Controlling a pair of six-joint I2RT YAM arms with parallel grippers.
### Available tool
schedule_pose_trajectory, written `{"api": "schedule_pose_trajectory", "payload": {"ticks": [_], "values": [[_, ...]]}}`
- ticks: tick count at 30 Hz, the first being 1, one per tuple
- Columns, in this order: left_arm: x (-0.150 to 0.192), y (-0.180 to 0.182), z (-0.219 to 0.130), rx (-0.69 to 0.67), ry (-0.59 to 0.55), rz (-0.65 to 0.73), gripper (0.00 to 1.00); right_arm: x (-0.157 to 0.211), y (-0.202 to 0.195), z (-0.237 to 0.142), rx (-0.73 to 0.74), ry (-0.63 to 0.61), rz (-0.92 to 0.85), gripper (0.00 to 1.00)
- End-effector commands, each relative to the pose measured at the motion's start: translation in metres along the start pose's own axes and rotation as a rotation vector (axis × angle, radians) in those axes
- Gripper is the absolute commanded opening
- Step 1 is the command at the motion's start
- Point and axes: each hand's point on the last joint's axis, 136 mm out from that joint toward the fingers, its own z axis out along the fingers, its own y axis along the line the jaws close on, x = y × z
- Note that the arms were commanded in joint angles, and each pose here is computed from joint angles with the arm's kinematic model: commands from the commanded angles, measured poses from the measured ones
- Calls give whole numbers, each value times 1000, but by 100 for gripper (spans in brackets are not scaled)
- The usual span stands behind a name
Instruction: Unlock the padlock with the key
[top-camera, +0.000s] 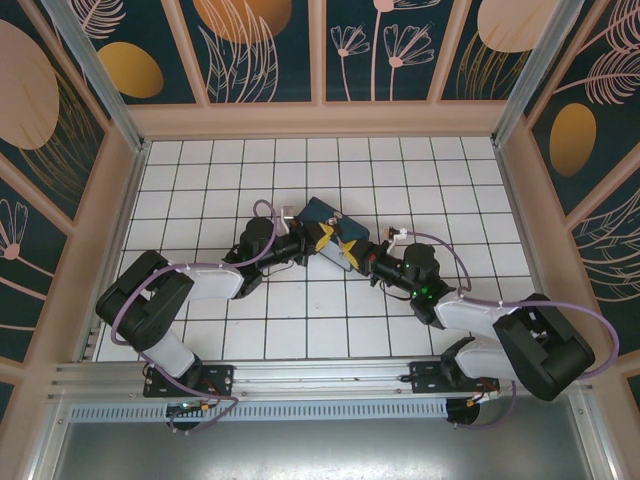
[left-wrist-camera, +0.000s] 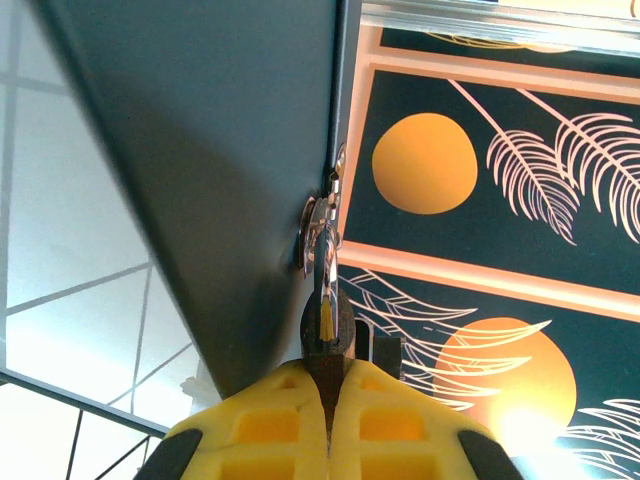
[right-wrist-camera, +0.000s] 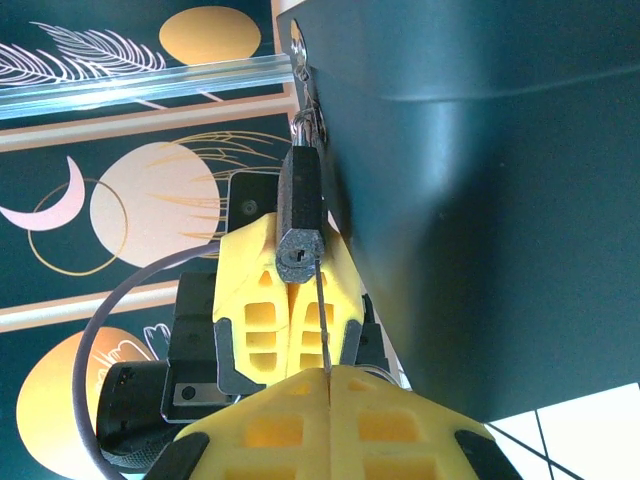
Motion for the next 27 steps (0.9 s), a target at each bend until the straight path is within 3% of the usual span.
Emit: {"api": "schedule_pose_trajectory", "payload": {"ticks": [1, 27], "values": [[5, -30, -3, 108, 23, 55, 2, -4, 10, 2, -32, -14, -30, 0], [4, -28, -2, 103, 25, 58, 2, -6, 14, -1, -30, -27, -50, 0]]}}
